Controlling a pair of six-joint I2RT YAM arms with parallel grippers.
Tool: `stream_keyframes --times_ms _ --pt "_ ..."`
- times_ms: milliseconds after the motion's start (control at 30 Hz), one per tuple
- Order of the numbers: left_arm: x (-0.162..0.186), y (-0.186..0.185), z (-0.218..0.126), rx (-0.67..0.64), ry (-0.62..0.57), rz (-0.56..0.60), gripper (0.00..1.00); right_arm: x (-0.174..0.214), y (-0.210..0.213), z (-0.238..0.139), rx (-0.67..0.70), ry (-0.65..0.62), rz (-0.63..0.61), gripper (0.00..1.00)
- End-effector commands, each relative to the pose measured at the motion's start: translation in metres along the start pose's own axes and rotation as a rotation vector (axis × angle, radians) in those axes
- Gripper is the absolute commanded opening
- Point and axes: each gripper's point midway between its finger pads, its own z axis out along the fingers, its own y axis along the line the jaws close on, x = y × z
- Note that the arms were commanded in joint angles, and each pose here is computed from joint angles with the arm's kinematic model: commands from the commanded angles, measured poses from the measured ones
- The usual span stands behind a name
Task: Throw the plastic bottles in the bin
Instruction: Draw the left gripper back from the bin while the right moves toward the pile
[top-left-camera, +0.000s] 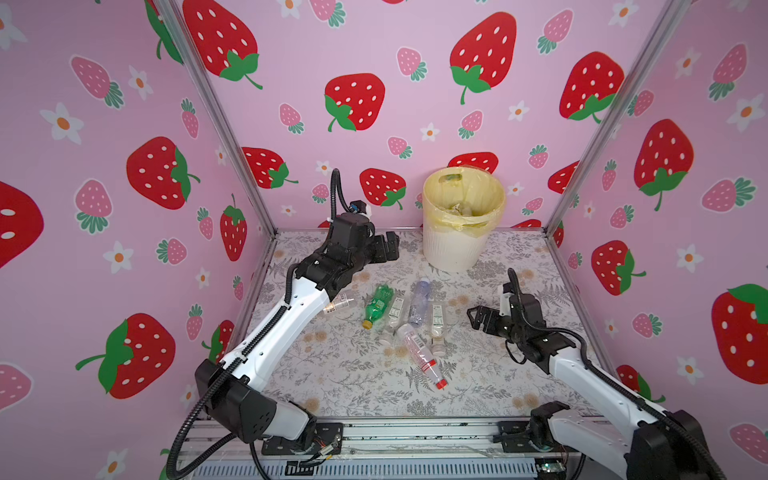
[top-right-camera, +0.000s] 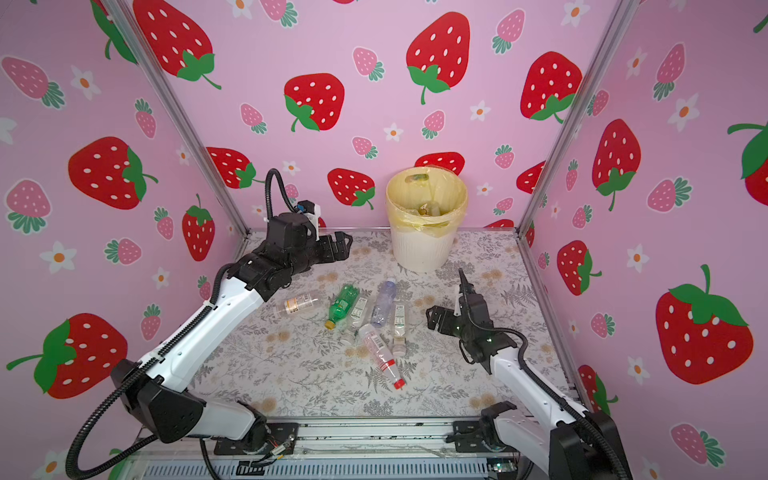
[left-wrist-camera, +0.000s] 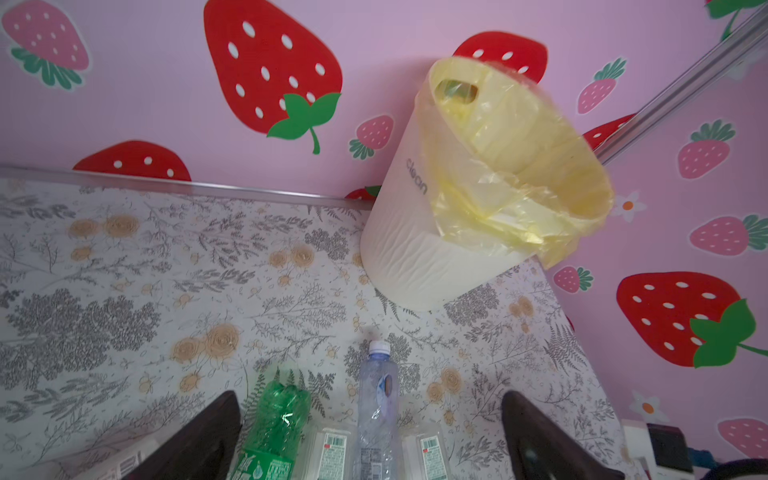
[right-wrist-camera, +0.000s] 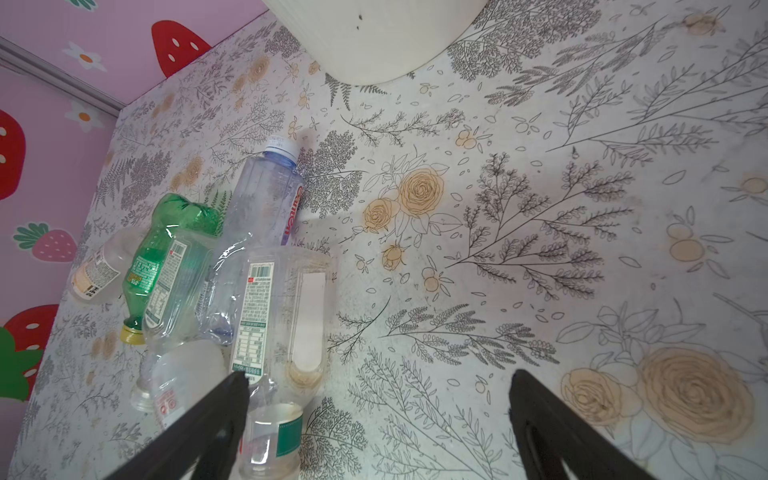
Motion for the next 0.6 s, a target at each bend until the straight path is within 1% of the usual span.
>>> stream_keyframes --times_ms 0,167,267,467,567 --pt "0.025 0.026 0.003 -0.032 0.081 -0.091 0.99 0.003 0.010 0.005 -0.014 0.016 0.022 0.99" --pt "0.040 0.066 0.002 -0.060 0.172 -0.225 1.00 0.005 0.022 0.008 -0.009 0.025 -0.005 0.99" --pt "0.053 0.083 -0.001 -0.081 0.224 -0.256 0.99 0.006 0.027 0.011 -0.008 0.028 -0.012 1.00" --pt "0.081 0.111 -0.009 -0.150 0.290 -0.237 0.99 0.009 0.039 0.020 -0.008 0.045 -0.044 1.00" --pt "0.085 0.115 -0.016 -0.131 0.289 -0.185 1.00 0.014 0.043 0.025 0.007 0.055 -0.067 0.99"
